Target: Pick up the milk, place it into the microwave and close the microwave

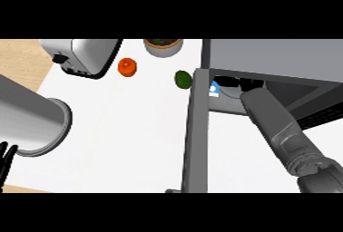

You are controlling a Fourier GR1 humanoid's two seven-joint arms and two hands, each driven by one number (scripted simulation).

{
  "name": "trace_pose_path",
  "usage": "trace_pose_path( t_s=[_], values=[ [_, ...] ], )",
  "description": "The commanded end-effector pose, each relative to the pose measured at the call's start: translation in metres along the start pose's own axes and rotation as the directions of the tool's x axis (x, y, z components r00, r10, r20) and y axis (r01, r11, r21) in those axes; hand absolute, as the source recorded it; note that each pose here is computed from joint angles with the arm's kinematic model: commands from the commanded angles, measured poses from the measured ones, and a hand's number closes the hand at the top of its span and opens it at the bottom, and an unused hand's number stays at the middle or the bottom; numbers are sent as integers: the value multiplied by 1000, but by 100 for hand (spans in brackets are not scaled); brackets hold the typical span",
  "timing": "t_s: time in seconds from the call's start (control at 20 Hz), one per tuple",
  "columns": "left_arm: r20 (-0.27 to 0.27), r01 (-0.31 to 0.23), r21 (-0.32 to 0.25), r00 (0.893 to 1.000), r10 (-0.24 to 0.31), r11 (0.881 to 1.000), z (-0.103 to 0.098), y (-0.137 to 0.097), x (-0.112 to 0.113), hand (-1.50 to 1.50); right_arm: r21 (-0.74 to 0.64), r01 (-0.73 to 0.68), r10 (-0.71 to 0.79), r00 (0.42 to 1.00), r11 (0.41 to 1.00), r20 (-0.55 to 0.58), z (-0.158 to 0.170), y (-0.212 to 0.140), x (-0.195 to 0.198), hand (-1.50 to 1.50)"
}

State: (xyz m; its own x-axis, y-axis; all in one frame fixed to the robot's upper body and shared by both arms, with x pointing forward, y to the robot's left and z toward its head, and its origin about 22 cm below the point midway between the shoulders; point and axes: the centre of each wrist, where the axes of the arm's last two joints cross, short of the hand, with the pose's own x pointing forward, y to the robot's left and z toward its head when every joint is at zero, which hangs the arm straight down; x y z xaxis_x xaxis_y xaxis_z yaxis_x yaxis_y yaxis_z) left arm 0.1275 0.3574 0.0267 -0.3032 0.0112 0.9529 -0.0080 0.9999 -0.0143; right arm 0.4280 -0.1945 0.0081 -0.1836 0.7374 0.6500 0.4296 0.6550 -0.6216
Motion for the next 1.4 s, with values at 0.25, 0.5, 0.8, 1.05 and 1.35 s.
trace_pose_path(
  t_s=[0.25, 0.5, 0.8, 1.05, 1.35],
  values=[
    [4, -1, 25, 1000, 0, 1000, 17, -2, -9, -150, 13, 67, -67, 997, 998, -23, 11, -2, -14, -150],
    [-2, 2, 29, 1000, -2, 1000, 15, -19, -10, -150, 54, 145, -145, 989, 988, -9, 5, -13, -21, -150],
    [-5, 16, 23, 1000, -16, 1000, 23, -7, -1, -150, 131, 306, -310, 951, 943, 13, 28, 5, -22, -150],
    [-22, 2, -8, 1000, -2, 1000, 47, -24, 0, -150, 120, 402, -398, 916, 908, -61, 62, 17, -36, -150],
    [-32, -65, -95, 998, 62, 993, 36, -32, -6, -150, 190, 552, -549, 832, 812, -72, 98, 30, -43, -150]
  ],
)
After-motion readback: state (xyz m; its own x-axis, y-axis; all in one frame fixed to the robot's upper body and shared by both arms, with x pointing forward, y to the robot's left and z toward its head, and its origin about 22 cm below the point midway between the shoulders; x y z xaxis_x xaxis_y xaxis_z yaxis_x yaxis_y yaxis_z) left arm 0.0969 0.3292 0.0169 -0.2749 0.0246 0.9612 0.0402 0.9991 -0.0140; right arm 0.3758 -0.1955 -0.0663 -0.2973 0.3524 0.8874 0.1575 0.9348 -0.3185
